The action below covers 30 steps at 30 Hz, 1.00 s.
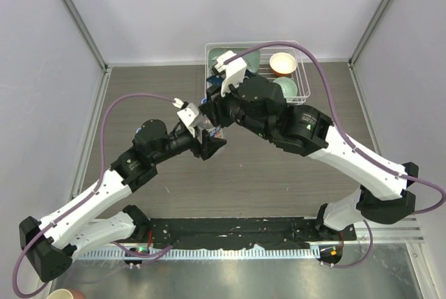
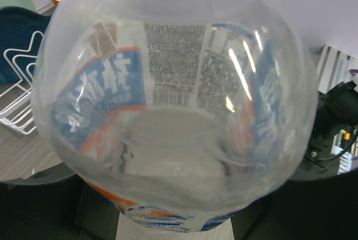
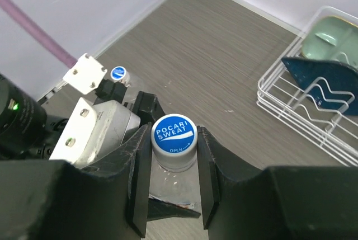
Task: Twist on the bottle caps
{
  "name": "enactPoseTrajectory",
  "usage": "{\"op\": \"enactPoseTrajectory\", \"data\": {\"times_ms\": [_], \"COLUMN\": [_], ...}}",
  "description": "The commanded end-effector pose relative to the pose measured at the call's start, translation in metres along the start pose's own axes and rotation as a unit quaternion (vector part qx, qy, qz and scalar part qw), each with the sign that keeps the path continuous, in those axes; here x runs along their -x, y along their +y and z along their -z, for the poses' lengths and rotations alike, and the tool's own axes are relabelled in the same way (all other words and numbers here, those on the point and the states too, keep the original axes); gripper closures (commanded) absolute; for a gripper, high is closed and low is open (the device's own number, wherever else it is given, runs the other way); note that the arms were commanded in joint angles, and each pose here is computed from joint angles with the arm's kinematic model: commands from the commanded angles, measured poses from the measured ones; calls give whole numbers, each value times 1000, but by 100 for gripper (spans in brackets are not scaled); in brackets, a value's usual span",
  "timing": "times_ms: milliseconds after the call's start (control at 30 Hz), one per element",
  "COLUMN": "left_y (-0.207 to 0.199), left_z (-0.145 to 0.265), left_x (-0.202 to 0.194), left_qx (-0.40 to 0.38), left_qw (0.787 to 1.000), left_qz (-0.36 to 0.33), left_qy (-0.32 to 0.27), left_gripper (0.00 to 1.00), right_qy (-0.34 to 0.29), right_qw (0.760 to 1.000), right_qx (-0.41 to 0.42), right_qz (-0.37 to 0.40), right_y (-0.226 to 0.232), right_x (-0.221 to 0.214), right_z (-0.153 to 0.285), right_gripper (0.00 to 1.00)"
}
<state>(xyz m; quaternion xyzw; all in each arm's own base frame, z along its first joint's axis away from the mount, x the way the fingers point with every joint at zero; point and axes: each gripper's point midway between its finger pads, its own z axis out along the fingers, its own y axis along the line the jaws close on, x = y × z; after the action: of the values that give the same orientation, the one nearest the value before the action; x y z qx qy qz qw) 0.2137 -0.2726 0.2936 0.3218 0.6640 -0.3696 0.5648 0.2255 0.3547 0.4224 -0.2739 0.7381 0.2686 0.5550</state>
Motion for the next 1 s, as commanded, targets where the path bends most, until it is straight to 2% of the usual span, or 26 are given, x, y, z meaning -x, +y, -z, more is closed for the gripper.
{"op": "enactPoseTrajectory", "data": {"times_ms": [0, 267, 333, 367, 433, 467, 533, 567, 600, 767, 800, 933, 967], "left_y": [-5, -6, -8, -9, -12, -12, -13, -14, -13, -24, -29, -66, -76], "left_z": [17, 18, 19, 19, 18, 17, 16, 16, 15, 16, 17, 26, 30], "left_x": [97, 100, 99, 98, 90, 85, 71, 65, 55, 28, 21, 6, 3], "left_qx": [9, 10, 5, 1, -11, -13, -20, -23, -24, -64, -79, -191, -223], "left_qw": [981, 981, 981, 981, 983, 984, 987, 988, 989, 993, 993, 980, 973], "left_qz": [-96, -95, -93, -94, -93, -91, -90, -89, -86, -65, -61, -55, -54], "left_qy": [-167, -171, -170, -169, -159, -151, -135, -128, -118, -80, -69, -32, -25], "left_gripper": [100, 100, 100, 100, 100, 100, 100, 100, 100, 100, 100, 100, 100], "right_qy": [88, 72, 69, 67, 49, 42, 23, 13, 2, -36, -33, -29, -24], "right_qw": [979, 964, 966, 966, 968, 969, 975, 982, 985, 999, 997, 973, 970], "right_qx": [-182, -255, -251, -249, -246, -242, -218, -188, -171, -8, 73, 218, 232], "right_qz": [7, -6, -8, -6, -12, -14, -23, -32, -32, -23, -11, 67, 72], "right_y": [-52, -63, -60, -59, -59, -58, -51, -44, -41, -4, 17, 48, 50], "right_x": [-57, -59, -56, -53, -36, -29, -8, 3, 13, 42, 40, 24, 19], "right_z": [5, 11, 10, 9, 14, 16, 22, 27, 34, 74, 93, 134, 141], "right_gripper": [99, 98, 86, 74, 66, 56, 47, 38, 34, 26, 25, 19, 18]}}
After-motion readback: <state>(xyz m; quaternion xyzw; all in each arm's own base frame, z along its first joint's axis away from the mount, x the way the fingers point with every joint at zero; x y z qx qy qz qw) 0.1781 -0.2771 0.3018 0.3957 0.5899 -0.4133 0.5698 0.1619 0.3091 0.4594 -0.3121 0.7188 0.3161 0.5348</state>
